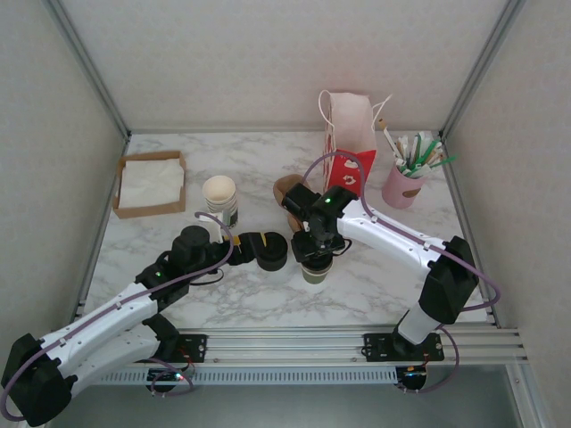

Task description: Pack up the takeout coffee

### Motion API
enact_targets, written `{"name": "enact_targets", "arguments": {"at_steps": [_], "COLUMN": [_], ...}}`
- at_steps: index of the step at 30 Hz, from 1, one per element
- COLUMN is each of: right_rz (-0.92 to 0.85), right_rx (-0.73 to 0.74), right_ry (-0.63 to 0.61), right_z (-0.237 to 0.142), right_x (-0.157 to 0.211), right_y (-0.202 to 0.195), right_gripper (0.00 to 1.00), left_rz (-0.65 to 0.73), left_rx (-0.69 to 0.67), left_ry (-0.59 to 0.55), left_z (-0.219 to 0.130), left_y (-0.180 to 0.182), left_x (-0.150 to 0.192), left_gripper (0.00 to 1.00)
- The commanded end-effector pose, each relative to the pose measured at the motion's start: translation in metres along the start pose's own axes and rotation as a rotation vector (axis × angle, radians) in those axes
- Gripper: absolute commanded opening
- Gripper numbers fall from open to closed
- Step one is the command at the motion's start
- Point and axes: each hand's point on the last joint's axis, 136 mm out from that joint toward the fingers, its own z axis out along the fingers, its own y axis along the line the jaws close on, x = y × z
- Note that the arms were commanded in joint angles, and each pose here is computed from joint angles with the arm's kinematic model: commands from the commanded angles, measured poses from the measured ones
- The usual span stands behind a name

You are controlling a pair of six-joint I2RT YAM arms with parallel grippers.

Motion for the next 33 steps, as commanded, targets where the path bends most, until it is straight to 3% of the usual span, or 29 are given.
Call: {"name": "enact_targets", "arguments": {"at_steps": [1,33], "right_rz": [0.006,0.009], "right_rx": [0.028,-0.011], "right_ry": [-0.005,0.010], "right_z": [-0.006,0.011], "right_x": [0.006,0.010], "right_y": [-0.008,-0.001], "right_gripper": [0.69,0.69], "left_rz": [0.024,0.016], "left_rx": [0.019,0.018], "left_ry": [-0.009,-0.003], "left_z": [0.000,0.003], "left_y": [-0.004,-0.004], "left_x": [0.000,0.001], "left_gripper": [1.00,1.00]}}
